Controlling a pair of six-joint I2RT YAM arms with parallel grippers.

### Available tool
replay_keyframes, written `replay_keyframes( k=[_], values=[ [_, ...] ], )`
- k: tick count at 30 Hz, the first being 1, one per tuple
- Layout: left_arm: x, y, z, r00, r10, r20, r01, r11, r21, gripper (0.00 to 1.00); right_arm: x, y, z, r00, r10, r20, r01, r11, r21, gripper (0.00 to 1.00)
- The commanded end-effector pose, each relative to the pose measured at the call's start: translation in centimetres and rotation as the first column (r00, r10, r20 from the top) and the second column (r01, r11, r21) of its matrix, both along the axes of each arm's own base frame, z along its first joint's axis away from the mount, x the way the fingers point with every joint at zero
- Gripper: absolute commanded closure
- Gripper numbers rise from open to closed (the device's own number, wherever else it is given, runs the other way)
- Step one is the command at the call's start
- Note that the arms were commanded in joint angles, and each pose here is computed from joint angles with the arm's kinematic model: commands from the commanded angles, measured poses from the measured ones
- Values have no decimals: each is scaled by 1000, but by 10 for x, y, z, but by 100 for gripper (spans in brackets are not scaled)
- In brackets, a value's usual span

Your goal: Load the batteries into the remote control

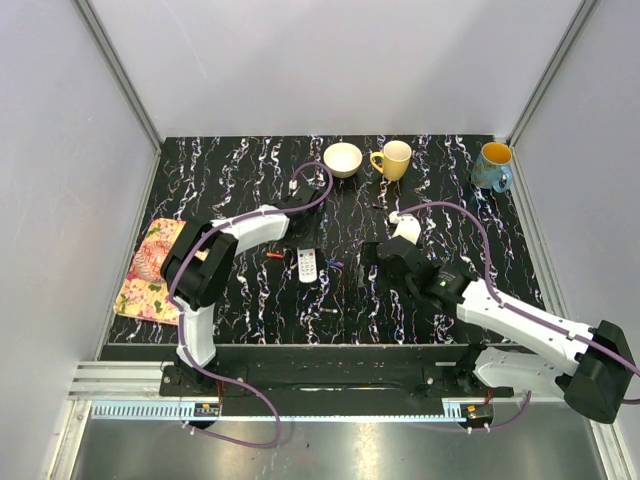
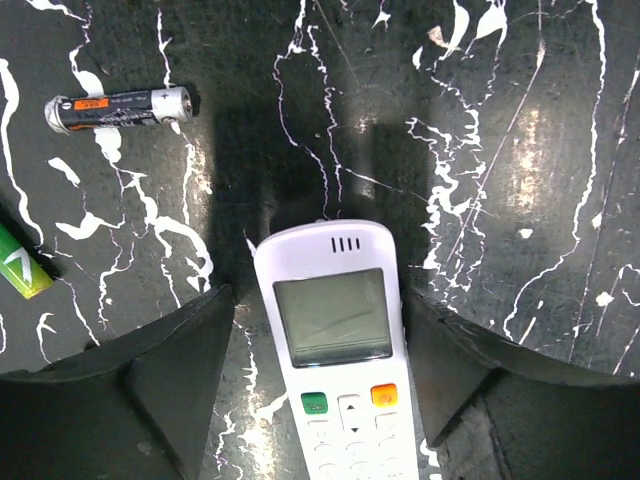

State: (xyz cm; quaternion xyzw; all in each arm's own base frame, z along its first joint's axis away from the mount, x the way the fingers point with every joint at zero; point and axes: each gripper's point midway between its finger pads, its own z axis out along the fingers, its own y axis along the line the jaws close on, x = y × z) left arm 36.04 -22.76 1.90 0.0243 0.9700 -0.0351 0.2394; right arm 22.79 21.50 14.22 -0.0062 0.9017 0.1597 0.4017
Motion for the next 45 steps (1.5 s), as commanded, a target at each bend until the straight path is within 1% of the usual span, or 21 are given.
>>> replay_keyframes(
  k=[1,3,5,7,10,15,16,17,18,22,23,24,25,30,31,33,34,36,37,40,45],
  values=[
    [10,-7,3,1000,-2,21,2,1000,-18,33,4,-5,15,998,-40,39,39,999,36,0],
    [10,-8,2,1000,-5,20,5,1000,-21,39,3,-6,15,998,-43,36,42,998,37,0],
    [10,-8,7,999,-7,32,8,999,-33,49,2,-7,16,998,-44,37,43,998,39,0],
    [14,-10,16,998,-5,68,9,998,-56,54,1,-8,17,998,-46,36,44,998,42,0],
    [15,-13,51,987,5,160,15,992,-127,57,3,-10,26,997,-49,55,46,998,45,0],
    [-1,-22,124,953,-5,303,102,947,-305,73,11,-12,45,992,-62,109,59,998,36,0],
    [0,-31,142,934,-7,359,148,918,-368,75,13,-12,49,990,-67,121,62,997,41,0],
    [-17,-37,158,925,-39,378,214,875,-434,76,13,-9,54,989,-63,132,55,997,62,0],
    [-22,-38,169,914,-38,404,242,849,-469,82,12,-6,55,989,-38,140,27,997,76,0],
    [-47,-50,240,833,4,553,428,629,-649,100,6,31,94,974,142,178,-195,925,326,0],
    [-61,-47,250,821,0,570,465,579,-669,100,-8,44,102,955,244,168,-292,874,389,0],
    [-63,-44,259,824,28,566,465,538,-703,100,-6,43,105,957,241,161,-288,856,429,1],
    [-70,-46,278,791,27,612,529,473,-704,100,-7,49,122,940,259,222,-336,816,471,0],
    [-99,-41,309,760,67,647,609,275,-744,100,-25,66,151,876,352,329,-482,652,586,0],
    [-106,-39,326,720,96,688,658,223,-719,100,-23,68,156,867,352,354,-499,631,594,0],
    [-113,-37,327,733,121,670,651,164,-742,100,-29,73,159,850,386,359,-526,580,622,0],
    [-117,-35,338,707,141,693,681,128,-721,100,-29,74,166,839,382,388,-544,556,629,0],
    [-122,-36,338,723,135,677,674,77,-735,100,-31,80,165,825,416,382,-561,529,637,0],
    [-126,-35,346,703,146,696,698,50,-715,100,-30,84,159,822,433,368,-563,524,639,0],
    [-127,-37,350,709,141,691,697,11,-717,100,-29,89,157,812,455,364,-572,503,648,0],
    [-128,-37,353,710,141,690,697,-6,-717,100,-31,95,156,795,483,366,-589,471,657,0]
  ],
)
